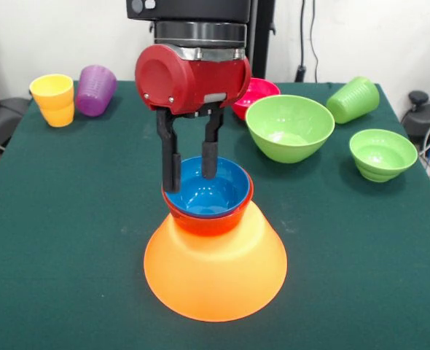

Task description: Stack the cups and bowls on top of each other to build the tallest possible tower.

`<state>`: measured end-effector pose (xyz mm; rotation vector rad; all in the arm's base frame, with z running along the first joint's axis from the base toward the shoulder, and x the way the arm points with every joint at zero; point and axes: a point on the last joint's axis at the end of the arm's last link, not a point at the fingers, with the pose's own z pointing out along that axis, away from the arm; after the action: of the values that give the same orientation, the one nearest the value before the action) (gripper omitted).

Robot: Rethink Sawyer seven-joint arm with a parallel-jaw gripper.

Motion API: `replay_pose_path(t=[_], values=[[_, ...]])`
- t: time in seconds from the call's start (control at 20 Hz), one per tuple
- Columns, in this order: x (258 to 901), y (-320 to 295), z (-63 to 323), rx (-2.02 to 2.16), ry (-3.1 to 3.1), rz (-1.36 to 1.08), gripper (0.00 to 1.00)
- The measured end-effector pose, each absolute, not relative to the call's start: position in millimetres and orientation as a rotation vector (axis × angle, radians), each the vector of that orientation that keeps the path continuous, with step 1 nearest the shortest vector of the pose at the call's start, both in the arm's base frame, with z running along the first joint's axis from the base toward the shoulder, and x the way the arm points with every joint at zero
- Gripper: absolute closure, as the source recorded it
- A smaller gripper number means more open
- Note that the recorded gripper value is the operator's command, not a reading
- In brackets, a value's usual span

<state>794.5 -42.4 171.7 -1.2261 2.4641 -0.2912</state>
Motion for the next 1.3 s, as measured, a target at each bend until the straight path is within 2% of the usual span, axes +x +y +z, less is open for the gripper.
replay_pose_path(t=[0.3,0.7,1.1,1.3], values=[[798,-55,180,-1.239,2.53,-0.239,0.0],[787,-112,183,-1.241,2.688,-0.153,0.0],[784,-176,156,-1.245,2.81,-0.131,0.0],[787,-185,139,-1.265,2.843,-0.124,0.0]])
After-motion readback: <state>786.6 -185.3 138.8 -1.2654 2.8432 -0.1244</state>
